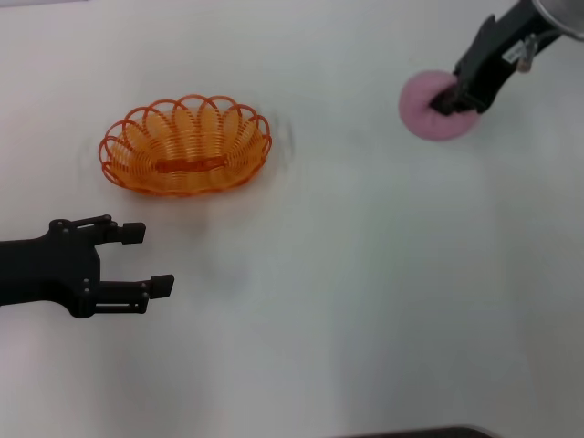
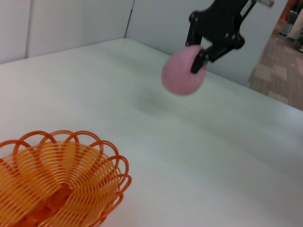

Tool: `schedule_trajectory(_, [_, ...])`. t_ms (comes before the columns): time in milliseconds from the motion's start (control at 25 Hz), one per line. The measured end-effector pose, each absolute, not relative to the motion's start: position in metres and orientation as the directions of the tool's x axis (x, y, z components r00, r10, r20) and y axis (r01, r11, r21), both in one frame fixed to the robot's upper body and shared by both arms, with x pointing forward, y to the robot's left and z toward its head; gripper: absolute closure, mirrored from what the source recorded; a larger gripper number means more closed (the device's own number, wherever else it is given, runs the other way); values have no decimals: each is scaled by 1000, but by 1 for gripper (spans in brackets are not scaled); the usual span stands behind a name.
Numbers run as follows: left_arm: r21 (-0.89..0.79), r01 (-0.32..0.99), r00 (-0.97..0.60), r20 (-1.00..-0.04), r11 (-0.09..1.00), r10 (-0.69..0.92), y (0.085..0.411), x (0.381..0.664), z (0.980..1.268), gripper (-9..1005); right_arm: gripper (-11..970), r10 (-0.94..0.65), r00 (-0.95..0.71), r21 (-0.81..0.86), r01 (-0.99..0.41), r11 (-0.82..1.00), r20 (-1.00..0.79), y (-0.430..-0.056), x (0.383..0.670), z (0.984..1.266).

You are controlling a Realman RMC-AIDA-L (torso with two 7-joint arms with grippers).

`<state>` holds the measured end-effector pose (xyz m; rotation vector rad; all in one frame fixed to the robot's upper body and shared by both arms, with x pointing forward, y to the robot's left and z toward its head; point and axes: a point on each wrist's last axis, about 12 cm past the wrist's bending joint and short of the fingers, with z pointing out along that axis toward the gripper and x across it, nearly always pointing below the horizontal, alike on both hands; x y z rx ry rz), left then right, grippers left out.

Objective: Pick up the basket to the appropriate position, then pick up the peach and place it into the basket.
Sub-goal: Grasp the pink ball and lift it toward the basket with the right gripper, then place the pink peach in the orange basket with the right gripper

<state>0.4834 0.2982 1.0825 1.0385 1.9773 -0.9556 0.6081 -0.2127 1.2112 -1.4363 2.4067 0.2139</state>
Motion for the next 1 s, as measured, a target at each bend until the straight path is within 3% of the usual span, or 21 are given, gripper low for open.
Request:
schedule_trajectory(360, [-283, 869, -435, -828, 406, 355, 298, 484, 1083, 109, 865, -845, -396, -59, -894, 444, -360, -199, 611, 1227])
schedule_trajectory(1000, [-286, 868, -437, -827, 407, 353, 296, 484, 1081, 108, 863, -743, -324, 55, -930, 363, -586, -178, 617, 1197])
